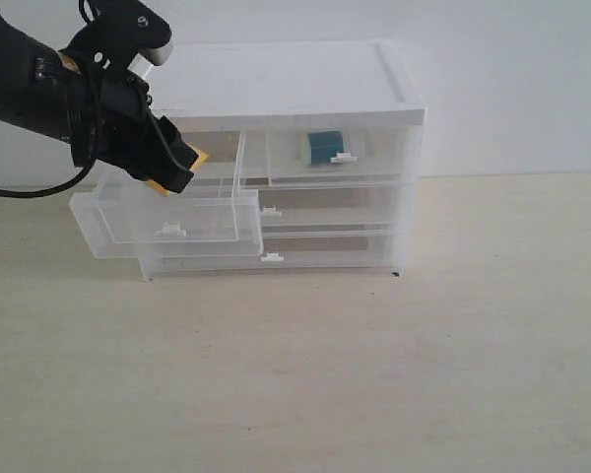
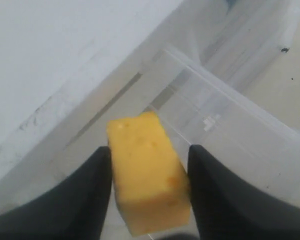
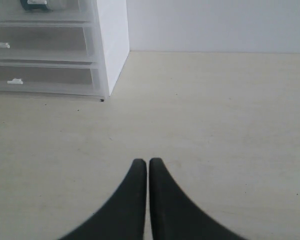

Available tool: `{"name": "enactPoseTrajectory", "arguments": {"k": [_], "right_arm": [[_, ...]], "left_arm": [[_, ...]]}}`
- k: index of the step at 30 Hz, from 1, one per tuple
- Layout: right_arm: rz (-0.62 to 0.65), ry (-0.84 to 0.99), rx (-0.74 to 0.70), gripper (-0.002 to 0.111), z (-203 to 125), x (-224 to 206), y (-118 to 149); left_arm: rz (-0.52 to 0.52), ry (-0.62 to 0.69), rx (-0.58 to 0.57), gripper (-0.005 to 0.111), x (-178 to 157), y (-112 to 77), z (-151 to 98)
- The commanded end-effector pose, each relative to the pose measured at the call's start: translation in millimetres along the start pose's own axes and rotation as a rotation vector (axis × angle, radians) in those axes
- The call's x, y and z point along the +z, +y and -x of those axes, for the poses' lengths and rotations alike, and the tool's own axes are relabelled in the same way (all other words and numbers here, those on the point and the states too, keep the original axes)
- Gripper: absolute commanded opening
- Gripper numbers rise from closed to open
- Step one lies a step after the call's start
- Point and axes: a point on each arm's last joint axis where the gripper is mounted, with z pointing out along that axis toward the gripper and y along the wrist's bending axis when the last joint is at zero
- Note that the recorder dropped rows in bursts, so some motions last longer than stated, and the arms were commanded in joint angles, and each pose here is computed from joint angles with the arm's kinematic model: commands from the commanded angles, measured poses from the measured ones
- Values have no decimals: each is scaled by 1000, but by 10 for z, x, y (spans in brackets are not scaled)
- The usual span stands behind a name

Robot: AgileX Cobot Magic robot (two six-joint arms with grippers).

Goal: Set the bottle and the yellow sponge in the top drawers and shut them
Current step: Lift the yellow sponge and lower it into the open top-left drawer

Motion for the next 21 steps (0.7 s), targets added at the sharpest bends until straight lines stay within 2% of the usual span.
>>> {"name": "enactPoseTrajectory", "arguments": {"k": [1,7,9,15,18,21], "right_arm": [[-2,-8,-6,0,4,-4,-1],[-2,-8,-6,0,4,-4,-1],[-2,-8,-6,0,4,-4,-1],[-2,-8,-6,0,4,-4,-1],[-2,-8,-6,0,4,-4,-1],[-2,-8,-6,0,4,-4,-1]], "left_arm": [[19,-42,-100,4,71,38,29],[18,-34,-147,6,141,34,3],[20,-37,-158,14,141,36,6],[28,-51,-181,53,140,45,17],[36,-63,-188,64,139,53,27],[38,-71,-187,64,123,62,48]]}}
